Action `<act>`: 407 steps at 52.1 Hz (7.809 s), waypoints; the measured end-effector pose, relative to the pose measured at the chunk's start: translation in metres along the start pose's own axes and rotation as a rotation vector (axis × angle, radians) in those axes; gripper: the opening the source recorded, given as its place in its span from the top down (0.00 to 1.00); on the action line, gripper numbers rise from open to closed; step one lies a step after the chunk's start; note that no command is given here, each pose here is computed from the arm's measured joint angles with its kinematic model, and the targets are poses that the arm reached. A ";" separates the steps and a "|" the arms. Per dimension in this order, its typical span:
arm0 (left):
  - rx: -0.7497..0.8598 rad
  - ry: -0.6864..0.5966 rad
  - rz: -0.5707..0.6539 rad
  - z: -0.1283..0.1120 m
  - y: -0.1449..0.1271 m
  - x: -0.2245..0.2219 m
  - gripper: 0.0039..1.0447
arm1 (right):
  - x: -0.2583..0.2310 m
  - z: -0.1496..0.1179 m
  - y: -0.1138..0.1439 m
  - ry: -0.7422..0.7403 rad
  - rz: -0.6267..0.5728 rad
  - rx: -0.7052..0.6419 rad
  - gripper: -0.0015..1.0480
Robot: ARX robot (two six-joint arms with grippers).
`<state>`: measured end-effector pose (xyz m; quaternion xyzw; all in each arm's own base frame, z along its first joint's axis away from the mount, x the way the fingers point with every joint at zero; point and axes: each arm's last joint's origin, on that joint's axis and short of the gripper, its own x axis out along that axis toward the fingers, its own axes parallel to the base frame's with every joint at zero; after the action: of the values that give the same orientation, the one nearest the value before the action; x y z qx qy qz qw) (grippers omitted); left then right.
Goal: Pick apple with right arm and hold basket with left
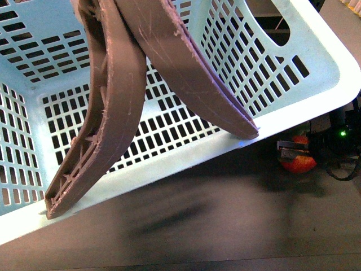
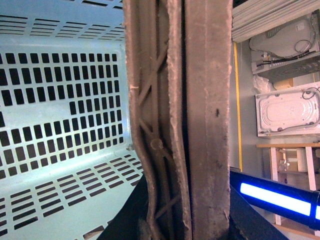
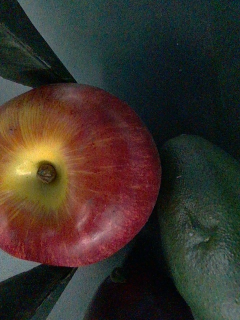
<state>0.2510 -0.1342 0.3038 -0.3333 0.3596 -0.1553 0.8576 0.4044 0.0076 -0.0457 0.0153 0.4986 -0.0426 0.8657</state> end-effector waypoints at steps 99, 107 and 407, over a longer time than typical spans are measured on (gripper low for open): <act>0.000 0.000 0.000 0.000 0.000 0.000 0.83 | -0.331 -0.006 0.104 -0.716 0.609 -0.144 0.25; 0.000 0.000 0.000 0.000 0.000 0.000 0.83 | -0.323 -0.011 0.112 -0.680 0.608 -0.153 0.17; -0.974 -0.605 0.513 0.052 0.226 0.031 0.83 | -0.339 -0.157 -0.038 -1.059 0.092 -0.029 0.08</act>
<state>0.3163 0.0387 0.1602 -0.6181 0.1991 0.3382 0.6811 0.0969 0.0003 0.1694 0.0014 -0.0072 0.0006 1.0000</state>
